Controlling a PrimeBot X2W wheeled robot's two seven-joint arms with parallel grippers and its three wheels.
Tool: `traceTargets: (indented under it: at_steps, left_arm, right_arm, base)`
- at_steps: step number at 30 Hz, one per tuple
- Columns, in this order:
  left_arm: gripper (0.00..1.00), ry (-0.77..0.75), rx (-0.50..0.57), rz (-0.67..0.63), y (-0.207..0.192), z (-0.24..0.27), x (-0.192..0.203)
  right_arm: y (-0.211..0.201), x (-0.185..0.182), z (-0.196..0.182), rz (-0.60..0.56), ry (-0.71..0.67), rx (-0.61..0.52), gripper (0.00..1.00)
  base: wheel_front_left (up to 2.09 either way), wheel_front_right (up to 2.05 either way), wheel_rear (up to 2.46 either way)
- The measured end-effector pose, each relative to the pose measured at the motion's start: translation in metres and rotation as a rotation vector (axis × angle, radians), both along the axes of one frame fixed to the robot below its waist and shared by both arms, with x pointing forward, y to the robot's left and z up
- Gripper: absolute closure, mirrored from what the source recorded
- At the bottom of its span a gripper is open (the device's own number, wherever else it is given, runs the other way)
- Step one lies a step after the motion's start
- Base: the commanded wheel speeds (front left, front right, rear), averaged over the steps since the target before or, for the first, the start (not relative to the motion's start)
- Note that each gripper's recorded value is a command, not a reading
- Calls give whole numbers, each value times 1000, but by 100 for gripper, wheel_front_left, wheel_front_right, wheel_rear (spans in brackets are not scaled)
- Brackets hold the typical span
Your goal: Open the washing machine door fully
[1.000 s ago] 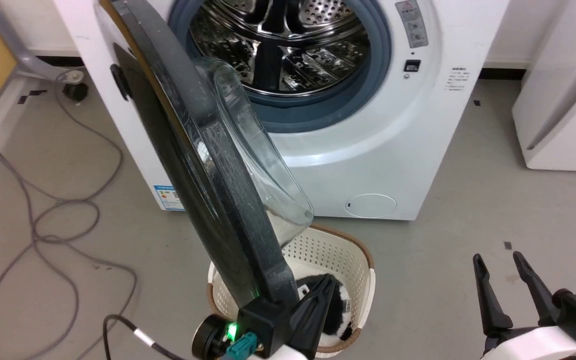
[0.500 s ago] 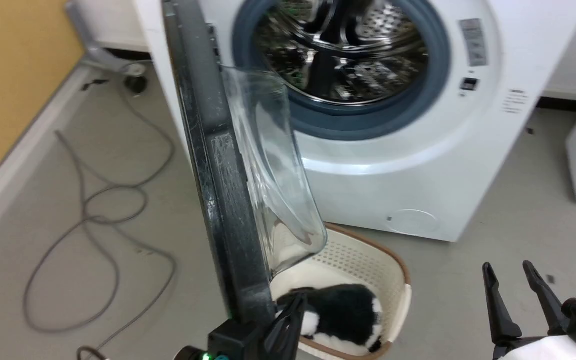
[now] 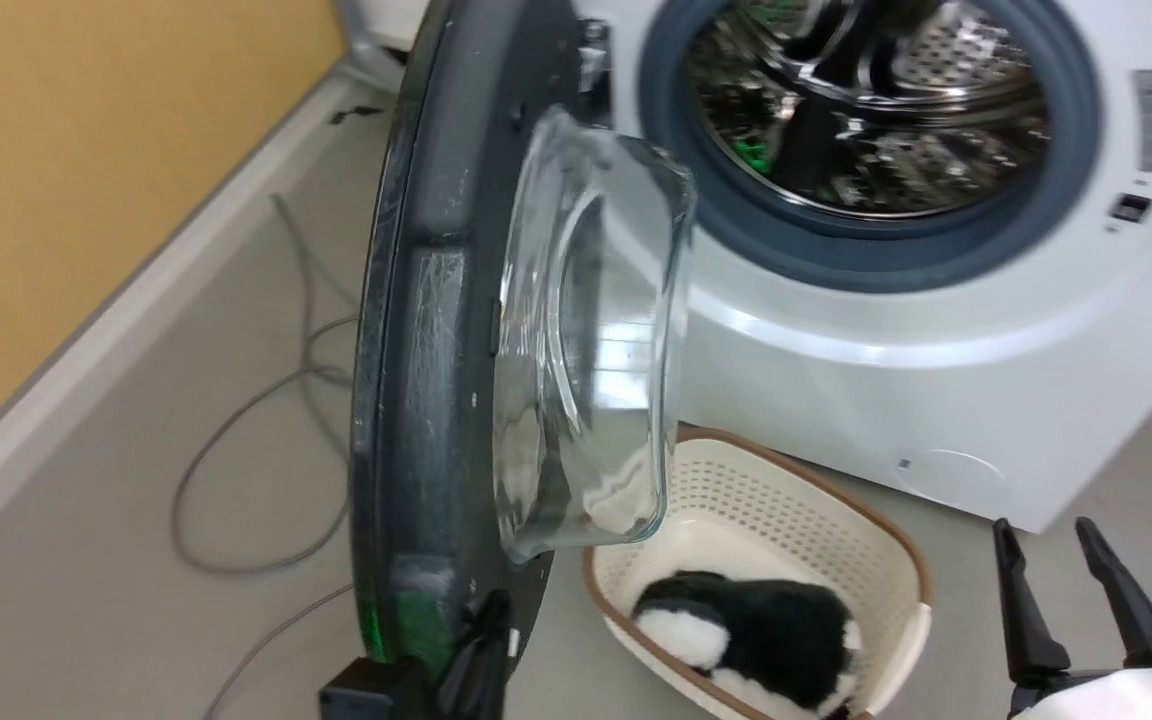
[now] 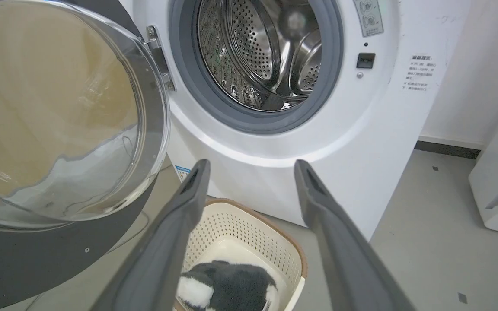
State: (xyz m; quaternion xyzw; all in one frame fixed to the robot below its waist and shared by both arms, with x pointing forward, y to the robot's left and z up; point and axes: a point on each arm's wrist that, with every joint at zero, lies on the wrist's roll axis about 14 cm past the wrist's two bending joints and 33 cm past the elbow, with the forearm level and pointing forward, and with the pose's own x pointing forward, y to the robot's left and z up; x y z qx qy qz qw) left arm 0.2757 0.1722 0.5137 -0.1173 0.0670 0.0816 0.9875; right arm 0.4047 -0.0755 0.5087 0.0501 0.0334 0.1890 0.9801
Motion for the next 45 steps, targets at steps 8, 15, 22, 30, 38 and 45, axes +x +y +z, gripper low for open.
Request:
traceTargets:
  at_steps: [8, 15, 22, 30, 38, 45]
  left_arm:
    - [100, 1, 41, 168, 46, 1, -20]
    - [100, 14, 88, 248, 75, -3, -30]
    - [100, -6, 119, 307, 108, -3, -27]
    - [100, -58, 77, 364, 146, -9, -10]
    - [100, -55, 124, 451, 196, -17, 2]
    - [100, -37, 159, 520, 237, -17, 7]
  right_arm:
    - [26, 8, -3, 71, 9, 0, 0]
    - [35, 9, -6, 99, 25, -6, 0]
    - [34, 7, -6, 96, 26, -4, 0]
    - [22, 8, -12, 63, 46, -7, 0]
    - [12, 10, -20, 34, 69, -8, 0]
    - [6, 14, -21, 14, 73, -7, 0]
  base:
    - [0, 0, 0]
    - [0, 0, 0]
    - [0, 0, 0]
    - [0, 0, 0]
    - [0, 0, 0]
    - [0, 0, 0]
